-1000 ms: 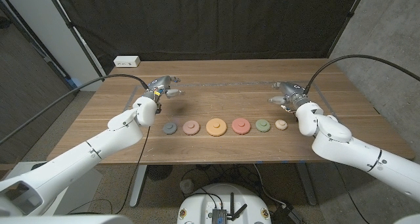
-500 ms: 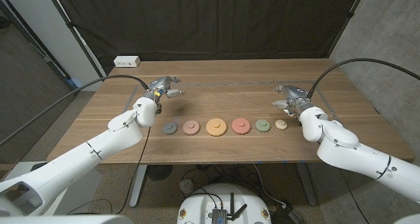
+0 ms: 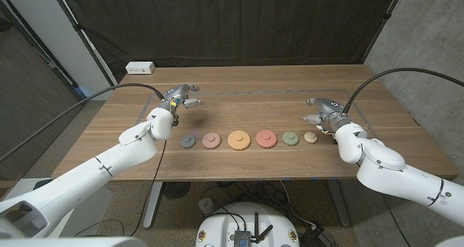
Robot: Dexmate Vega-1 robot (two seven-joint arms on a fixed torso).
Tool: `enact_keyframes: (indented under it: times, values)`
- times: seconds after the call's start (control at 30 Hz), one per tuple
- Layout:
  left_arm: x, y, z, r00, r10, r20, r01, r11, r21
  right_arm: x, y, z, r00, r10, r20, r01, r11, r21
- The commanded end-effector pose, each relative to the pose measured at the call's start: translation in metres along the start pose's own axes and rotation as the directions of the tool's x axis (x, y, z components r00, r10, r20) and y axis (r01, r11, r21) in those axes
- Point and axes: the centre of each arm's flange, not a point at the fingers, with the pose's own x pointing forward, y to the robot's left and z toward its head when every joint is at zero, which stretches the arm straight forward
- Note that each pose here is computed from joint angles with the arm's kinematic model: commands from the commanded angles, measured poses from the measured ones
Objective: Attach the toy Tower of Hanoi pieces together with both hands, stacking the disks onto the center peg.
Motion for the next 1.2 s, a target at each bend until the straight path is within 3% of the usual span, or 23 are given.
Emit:
enact_keyframes:
  times: [0.03,0.77,1.2]
  values:
    - [-0.001,0.0,-0.002,1.0,0.007,-0.002,-0.007,1.0,-0.016,-0.014,0.0,0.0,1.0,0.008,0.018,-0.008,1.0,-0.007]
    - [-0.001,-0.003,-0.007,1.0,0.013,-0.007,-0.013,0.999,-0.035,-0.039,0.009,0.009,0.998,0.031,0.047,-0.029,0.999,-0.033]
    - [-0.002,-0.003,-0.01,1.0,0.013,-0.007,-0.013,0.999,-0.038,-0.046,0.016,0.015,0.997,0.056,0.059,-0.053,0.998,-0.042]
